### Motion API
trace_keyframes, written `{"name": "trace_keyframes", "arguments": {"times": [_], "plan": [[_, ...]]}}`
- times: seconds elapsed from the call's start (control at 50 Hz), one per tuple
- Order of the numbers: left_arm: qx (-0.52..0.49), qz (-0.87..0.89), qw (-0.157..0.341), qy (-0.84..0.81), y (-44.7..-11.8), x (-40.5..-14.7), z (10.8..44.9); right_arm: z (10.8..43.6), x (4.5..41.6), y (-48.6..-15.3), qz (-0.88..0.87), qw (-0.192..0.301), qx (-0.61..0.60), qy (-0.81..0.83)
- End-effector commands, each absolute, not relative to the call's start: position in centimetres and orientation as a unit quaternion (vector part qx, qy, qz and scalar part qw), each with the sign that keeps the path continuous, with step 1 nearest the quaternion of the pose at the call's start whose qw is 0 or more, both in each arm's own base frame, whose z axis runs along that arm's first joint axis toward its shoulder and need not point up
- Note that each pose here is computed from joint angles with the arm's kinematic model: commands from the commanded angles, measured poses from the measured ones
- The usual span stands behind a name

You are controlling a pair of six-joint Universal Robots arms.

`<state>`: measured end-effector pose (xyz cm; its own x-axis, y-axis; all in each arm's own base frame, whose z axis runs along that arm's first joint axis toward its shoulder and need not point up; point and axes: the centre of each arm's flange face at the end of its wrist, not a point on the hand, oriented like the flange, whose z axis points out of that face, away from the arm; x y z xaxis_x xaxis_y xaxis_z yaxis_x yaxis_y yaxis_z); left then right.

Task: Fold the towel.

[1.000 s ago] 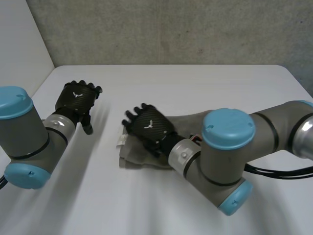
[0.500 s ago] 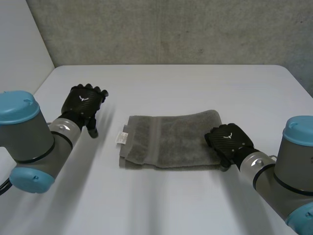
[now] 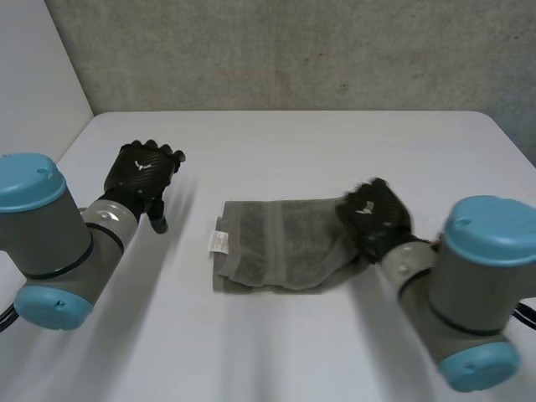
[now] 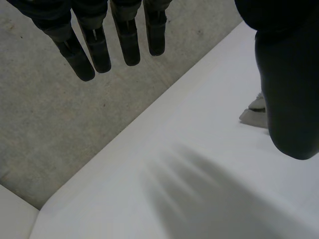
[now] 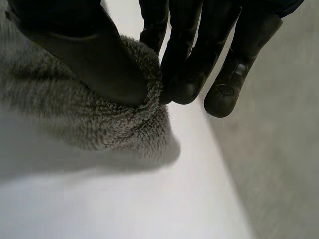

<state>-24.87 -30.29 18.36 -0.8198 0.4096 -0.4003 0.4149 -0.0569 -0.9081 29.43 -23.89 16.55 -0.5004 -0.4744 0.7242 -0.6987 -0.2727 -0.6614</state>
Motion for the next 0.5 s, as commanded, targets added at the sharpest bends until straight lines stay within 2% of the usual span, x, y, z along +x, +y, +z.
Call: {"name": "trace_keyframes", "arguments": {"times": [0.02, 0.06, 0.08, 0.12, 0.26, 0.34, 0.38, 0.4, 0.44, 0.5], "plan": [[0.291, -0.674, 0.003, 0.679, -30.4, -24.7, 19.5, 18.8, 36.8, -19.2, 0.691, 0.049, 0.546, -0.472], [0.286, -0.679, 0.005, 0.676, -30.3, -24.6, 20.0, 16.8, 39.2, -17.4, 0.679, 0.002, 0.586, -0.443], [0.282, -0.684, 0.009, 0.673, -30.3, -24.6, 20.4, 16.8, 39.2, -17.4, 0.679, 0.001, 0.586, -0.443], [0.275, -0.686, 0.009, 0.673, -30.2, -24.5, 20.6, 14.9, 40.7, -15.5, 0.654, -0.047, 0.625, -0.424], [0.252, -0.694, -0.007, 0.674, -30.0, -24.5, 21.4, 13.5, 40.6, -14.7, 0.618, -0.089, 0.642, -0.445], [0.25, -0.695, -0.011, 0.674, -30.0, -24.6, 21.5, 13.9, 39.7, -16.4, 0.616, -0.11, 0.606, -0.491], [0.249, -0.697, -0.011, 0.673, -30.2, -24.6, 21.5, 15.9, 38.3, -18.7, 0.627, -0.138, 0.542, -0.542], [0.249, -0.698, -0.013, 0.672, -30.2, -24.8, 21.6, 16.0, 38.3, -18.7, 0.627, -0.139, 0.542, -0.542], [0.25, -0.7, -0.02, 0.669, -30.0, -25.2, 21.8, 17.9, 37.0, -20.2, 0.634, -0.176, 0.475, -0.584], [0.248, -0.704, -0.041, 0.664, -29.6, -26.3, 22.1, 18.7, 36.2, -20.9, 0.636, -0.19, 0.445, -0.601]]}}
